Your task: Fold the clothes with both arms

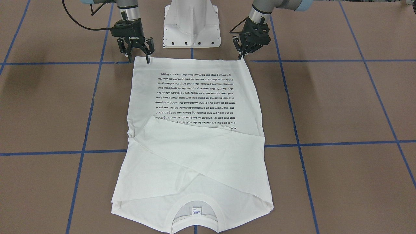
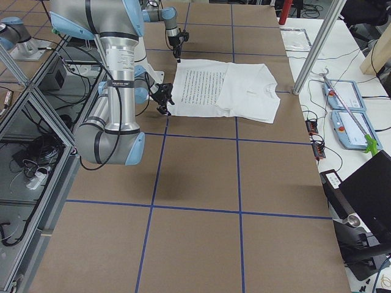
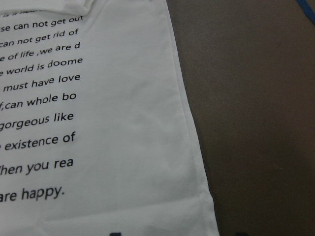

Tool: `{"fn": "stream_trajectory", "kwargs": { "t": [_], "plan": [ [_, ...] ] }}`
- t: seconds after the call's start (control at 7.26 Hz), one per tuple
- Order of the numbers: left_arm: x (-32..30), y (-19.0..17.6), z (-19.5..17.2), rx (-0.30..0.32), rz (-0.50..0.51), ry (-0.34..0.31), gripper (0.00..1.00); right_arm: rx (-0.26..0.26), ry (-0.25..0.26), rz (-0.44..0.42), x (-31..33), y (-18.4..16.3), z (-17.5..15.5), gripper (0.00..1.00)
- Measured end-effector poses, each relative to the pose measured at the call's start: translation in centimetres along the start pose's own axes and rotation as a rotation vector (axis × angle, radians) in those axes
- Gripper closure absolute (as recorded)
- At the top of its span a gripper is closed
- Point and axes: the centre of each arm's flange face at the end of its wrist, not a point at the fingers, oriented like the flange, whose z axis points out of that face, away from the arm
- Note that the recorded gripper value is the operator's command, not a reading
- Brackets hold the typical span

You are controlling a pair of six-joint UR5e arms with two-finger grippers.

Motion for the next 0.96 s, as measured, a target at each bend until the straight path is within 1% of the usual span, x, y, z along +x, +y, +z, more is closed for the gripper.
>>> {"fn": "stream_trajectory", "kwargs": {
  "t": [0.14,0.28,0.41,0.55,0.69,0.96],
  "plan": [
    [0.0,-0.01,0.0,0.001,-0.001,0.0,1.0,-0.002,0.001,-0.004,0.05,0.24,-0.01,0.37],
    [-0.03,-0.05,0.0,0.002,-0.001,-0.001,1.0,-0.005,0.001,-0.004,0.06,0.47,-0.06,0.5],
    [-0.05,-0.07,0.0,0.002,-0.002,-0.001,1.0,-0.007,0.0,-0.003,0.06,0.7,-0.14,0.68],
    [-0.05,-0.08,-0.01,0.003,-0.002,-0.001,1.0,-0.008,-0.001,-0.003,0.05,0.91,-0.22,0.92],
    [-0.04,-0.09,-0.04,0.003,-0.002,0.0,1.0,-0.009,-0.002,-0.003,0.03,1.06,-0.28,1.0],
    [0.03,-0.12,-0.12,0.004,-0.002,0.002,1.0,-0.009,-0.002,0.0,0.02,1.1,-0.34,1.0]
  ]
}}
